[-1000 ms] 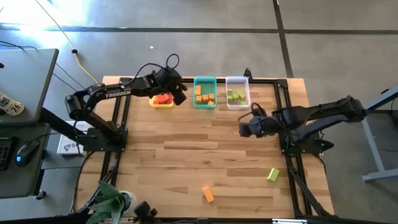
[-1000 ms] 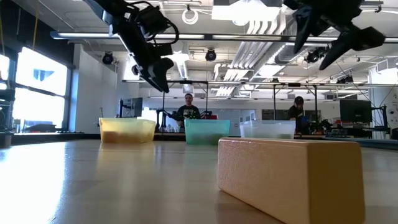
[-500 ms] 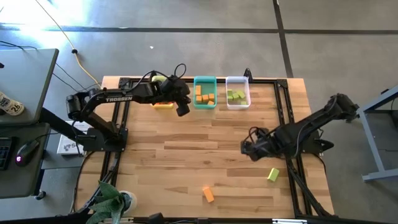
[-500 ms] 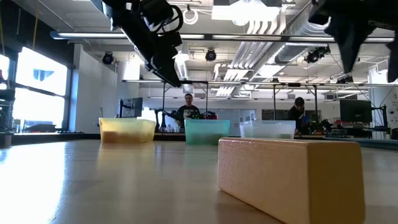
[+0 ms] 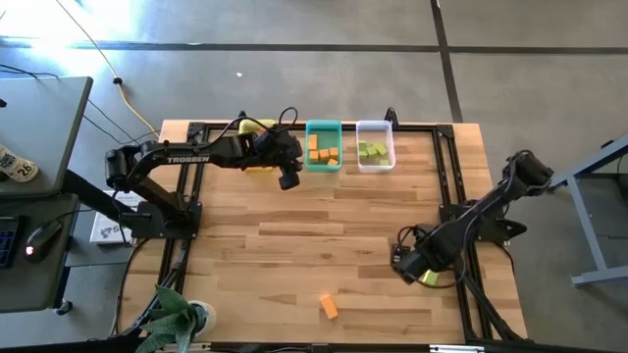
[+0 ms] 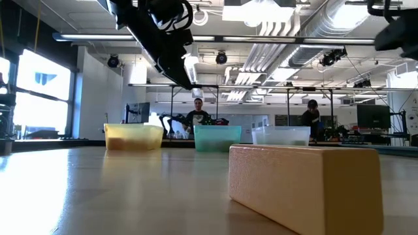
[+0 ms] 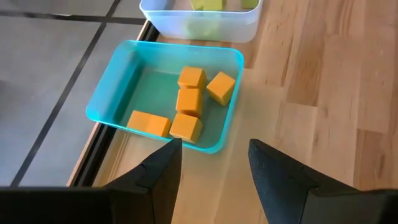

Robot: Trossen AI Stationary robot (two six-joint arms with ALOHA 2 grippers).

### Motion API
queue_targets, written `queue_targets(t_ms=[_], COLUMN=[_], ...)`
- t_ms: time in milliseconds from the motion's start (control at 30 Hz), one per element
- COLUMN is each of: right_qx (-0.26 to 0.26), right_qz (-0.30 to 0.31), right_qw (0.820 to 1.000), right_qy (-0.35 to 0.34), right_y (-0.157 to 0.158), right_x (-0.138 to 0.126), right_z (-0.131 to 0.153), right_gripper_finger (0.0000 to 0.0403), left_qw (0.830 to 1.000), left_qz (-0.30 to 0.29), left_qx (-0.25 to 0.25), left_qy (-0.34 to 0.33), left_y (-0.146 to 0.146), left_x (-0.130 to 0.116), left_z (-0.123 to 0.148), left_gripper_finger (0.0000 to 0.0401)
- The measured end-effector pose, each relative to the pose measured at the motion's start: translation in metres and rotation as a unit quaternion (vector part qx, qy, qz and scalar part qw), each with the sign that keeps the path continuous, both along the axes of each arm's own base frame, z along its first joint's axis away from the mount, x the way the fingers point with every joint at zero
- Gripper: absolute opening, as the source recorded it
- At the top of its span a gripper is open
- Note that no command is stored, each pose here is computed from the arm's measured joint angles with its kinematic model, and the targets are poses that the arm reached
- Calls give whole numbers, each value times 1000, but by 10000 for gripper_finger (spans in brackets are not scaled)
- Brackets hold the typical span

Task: Sort & place blocks by color
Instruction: Put the green block into the transparent bin

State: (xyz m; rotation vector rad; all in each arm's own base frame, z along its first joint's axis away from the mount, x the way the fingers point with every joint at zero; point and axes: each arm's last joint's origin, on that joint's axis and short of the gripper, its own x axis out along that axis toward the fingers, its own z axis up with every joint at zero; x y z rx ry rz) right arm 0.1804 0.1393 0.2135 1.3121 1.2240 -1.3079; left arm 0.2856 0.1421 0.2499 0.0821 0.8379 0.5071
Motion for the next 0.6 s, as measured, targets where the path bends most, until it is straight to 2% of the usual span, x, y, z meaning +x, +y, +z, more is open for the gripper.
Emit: queue_targets(t_ms=[233, 467, 600], right_qx=[-11, 6, 20], right_qz=[17, 48, 27], right_qw=[1000, 999, 999], right_qy=[23, -19, 26], right_y=[9, 14, 13], right_x=[1, 9, 3], right_z=[-12, -13, -13], right_gripper_finger=[270, 270, 270], left_qw=[1000, 1000, 1000], left_qz=[1, 1, 1], left_qx=[0, 0, 0], left_qy=[0, -1, -1], left_y=[0, 0, 0], left_x=[0, 0, 0], left_z=[0, 0, 0], left_gripper_finger=[172, 172, 172])
